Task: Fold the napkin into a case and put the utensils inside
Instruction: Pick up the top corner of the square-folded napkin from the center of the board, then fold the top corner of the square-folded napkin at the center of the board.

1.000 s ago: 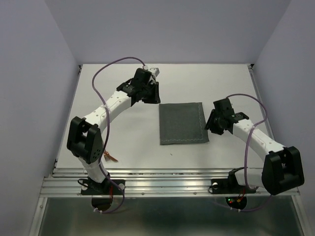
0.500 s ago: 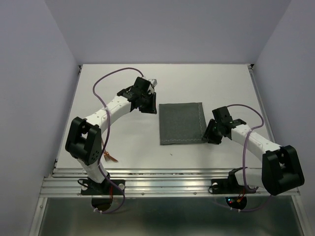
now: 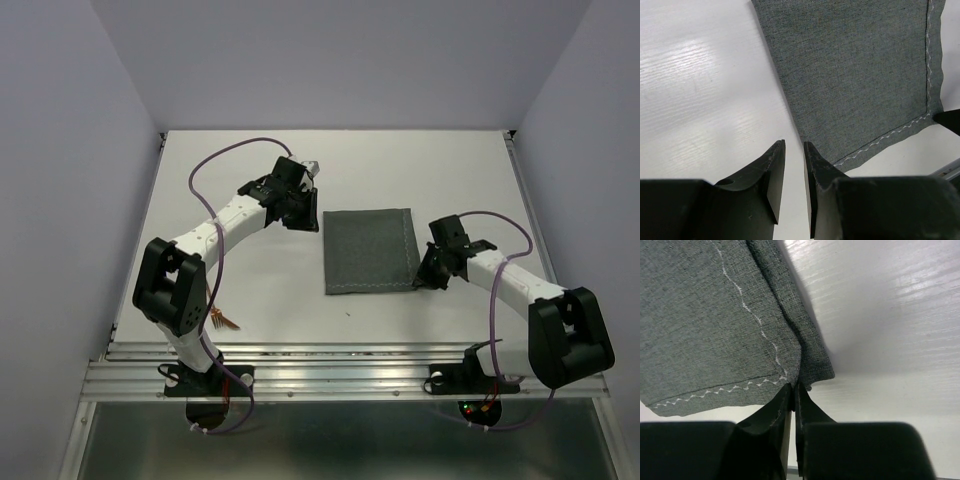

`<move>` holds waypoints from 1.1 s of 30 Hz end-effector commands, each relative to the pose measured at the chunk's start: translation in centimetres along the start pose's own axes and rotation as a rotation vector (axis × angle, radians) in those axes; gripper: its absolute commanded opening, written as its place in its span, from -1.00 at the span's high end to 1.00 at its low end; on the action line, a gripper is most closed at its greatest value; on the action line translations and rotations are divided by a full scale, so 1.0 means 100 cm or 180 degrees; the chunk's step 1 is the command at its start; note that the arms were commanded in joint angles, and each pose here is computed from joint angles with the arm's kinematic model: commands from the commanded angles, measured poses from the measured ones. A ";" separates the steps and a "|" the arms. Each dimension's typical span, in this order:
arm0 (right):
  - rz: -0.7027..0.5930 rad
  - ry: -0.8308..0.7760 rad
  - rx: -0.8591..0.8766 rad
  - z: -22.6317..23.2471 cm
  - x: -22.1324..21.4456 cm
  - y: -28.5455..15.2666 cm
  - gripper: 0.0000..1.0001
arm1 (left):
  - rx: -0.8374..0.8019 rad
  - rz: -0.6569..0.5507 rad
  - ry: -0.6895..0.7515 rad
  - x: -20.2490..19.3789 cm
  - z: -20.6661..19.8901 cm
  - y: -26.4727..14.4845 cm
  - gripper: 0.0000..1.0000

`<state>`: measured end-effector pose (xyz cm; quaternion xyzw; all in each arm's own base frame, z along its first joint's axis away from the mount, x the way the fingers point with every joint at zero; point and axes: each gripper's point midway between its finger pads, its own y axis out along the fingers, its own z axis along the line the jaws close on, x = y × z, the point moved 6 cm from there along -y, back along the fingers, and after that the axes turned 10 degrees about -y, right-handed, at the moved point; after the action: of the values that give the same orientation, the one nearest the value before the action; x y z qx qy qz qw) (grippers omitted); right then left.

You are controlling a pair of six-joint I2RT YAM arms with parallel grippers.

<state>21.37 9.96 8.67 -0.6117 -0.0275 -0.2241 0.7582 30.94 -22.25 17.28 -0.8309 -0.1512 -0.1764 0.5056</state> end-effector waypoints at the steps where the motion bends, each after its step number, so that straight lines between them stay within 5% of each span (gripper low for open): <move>1: -0.0218 -0.0033 0.0177 0.017 0.020 -0.011 0.85 | -0.0092 -0.0142 0.0038 0.010 -0.005 -0.011 0.33; 5: -0.0282 -0.0128 0.0279 0.032 0.030 -0.018 0.99 | -0.0027 -0.0147 0.0036 0.009 -0.003 -0.011 0.33; 33: -0.0623 -0.0668 0.0930 0.186 0.124 0.035 0.99 | 0.0145 -0.0091 -0.0108 0.000 0.006 -0.009 0.33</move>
<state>36.30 22.19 12.59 -0.5390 -0.1674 -0.2107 0.7982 30.97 -21.73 16.92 -0.8190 -0.1670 -0.1629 0.5242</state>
